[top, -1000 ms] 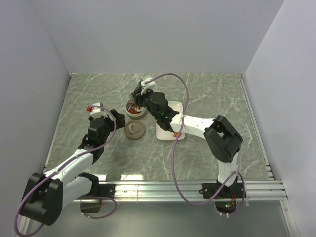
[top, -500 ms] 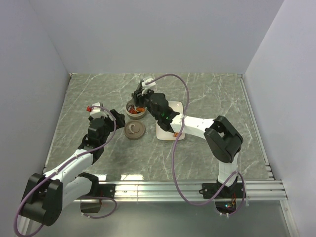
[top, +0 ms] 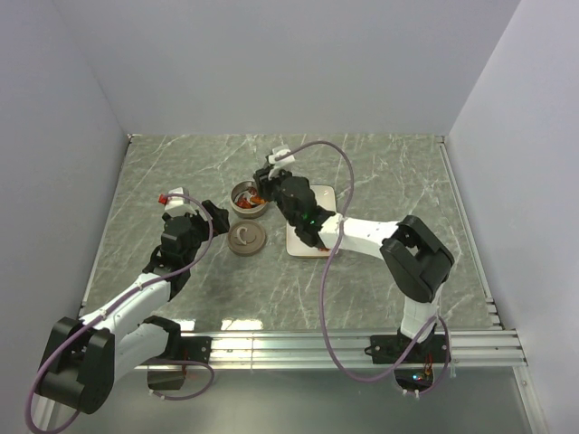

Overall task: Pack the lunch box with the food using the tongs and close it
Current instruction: Place the food into the lunch box, then pick up the food using the clamp

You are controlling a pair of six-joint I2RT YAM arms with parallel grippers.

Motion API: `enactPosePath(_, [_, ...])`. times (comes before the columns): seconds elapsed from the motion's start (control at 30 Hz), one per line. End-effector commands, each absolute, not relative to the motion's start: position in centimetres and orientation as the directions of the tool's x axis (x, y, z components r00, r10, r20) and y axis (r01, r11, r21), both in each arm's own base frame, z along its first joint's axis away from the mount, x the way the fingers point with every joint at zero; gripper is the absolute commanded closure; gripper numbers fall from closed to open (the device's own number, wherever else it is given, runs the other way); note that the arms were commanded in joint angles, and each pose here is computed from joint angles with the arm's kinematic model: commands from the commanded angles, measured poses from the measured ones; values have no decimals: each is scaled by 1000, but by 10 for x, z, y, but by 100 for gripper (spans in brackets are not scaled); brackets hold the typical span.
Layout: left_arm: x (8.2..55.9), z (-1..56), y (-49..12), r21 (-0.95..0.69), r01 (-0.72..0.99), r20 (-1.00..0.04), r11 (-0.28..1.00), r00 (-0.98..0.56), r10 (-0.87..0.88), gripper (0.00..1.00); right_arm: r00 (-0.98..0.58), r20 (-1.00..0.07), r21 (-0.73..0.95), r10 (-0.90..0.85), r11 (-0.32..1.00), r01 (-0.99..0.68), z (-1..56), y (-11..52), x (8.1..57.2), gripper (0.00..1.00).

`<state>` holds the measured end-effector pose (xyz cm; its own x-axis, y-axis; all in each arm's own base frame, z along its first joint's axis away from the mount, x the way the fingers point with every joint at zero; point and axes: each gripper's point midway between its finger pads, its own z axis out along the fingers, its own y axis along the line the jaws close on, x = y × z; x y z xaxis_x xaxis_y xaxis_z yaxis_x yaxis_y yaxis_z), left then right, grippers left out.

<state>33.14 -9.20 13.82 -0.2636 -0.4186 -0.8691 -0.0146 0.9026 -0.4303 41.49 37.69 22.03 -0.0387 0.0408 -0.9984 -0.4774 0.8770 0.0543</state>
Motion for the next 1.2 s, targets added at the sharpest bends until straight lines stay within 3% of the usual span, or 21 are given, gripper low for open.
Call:
enactPosePath(0.0, [339,162,-93,-449,14,-876,893,-204,-437,1,15,-997,67,80,910,-410,243,352,413,50])
enactPosePath(0.57, [340,162,-93,-447,10,-877,894,-202,-436,0,81,-990,90,118,955,-284,267,272,375,51])
enactPosePath(1.0, [340,161,-94,-447,13,-876,894,-207,-435,1,-146,-988,44,47,999,21,196,185,337,51])
enactPosePath(1.17, [339,162,-93,-447,12,-877,894,-205,-436,1,-182,-978,87,101,993,83,191,169,313,50])
